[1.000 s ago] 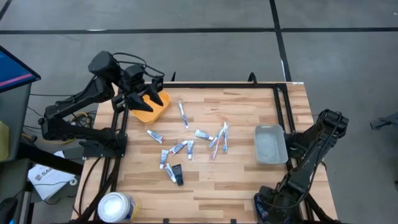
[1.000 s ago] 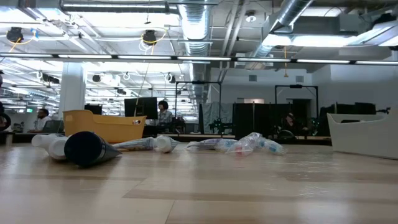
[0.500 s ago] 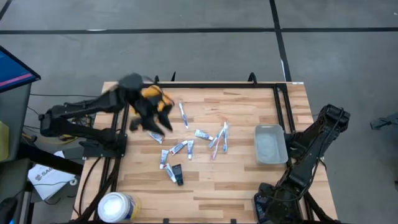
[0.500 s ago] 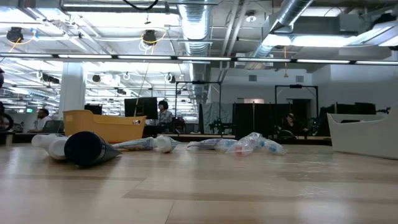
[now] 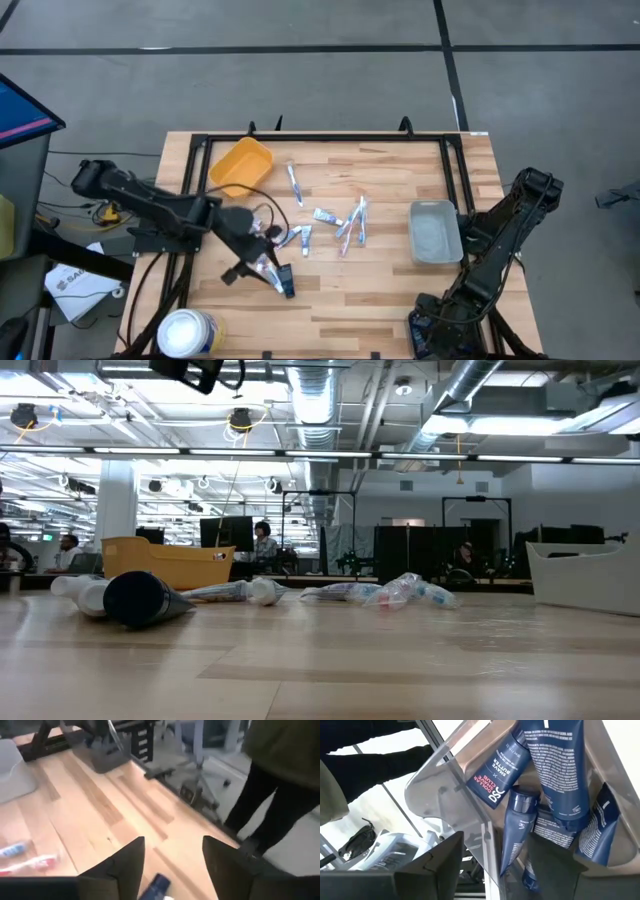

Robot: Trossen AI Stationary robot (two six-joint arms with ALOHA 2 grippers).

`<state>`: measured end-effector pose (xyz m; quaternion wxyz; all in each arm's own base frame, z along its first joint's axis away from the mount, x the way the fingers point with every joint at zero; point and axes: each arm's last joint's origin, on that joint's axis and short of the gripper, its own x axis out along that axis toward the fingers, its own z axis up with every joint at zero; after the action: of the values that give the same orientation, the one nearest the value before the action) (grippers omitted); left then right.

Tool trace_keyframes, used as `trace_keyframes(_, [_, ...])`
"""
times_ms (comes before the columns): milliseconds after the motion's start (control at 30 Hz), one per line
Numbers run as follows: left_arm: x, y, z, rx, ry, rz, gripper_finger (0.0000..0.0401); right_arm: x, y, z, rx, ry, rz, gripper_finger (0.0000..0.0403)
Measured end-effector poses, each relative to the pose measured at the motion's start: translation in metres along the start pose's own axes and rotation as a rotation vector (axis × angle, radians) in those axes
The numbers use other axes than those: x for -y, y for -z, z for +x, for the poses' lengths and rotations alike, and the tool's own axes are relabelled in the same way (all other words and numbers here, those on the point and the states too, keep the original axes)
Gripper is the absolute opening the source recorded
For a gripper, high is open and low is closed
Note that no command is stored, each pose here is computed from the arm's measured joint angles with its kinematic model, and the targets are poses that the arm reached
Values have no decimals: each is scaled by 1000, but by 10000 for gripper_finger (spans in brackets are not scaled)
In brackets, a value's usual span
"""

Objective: Pick & Place Travel size toiletries
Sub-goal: Put the blue shave cream into the black bin

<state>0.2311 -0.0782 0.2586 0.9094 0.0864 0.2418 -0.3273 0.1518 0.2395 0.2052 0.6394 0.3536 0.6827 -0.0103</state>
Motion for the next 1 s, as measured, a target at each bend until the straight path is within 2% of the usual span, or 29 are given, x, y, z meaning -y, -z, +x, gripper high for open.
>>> trace_keyframes(200, [4,19,31,-131,25,85,248,0,-3,-1,5,-2,6,223])
trace_keyframes(300, [1,29,48,-181,47,113,259,0,-4,-1,9,-7,4,224])
trace_keyframes(433, [-1,41,70,-215,87,172,261,0,-6,-1,13,-8,7,222])
trace_keyframes(733, [-11,61,110,-273,99,167,255,-1,-5,-1,14,-9,6,214])
trace_keyframes(1000, [-13,75,135,-342,135,199,249,0,-6,-1,31,-7,-14,209])
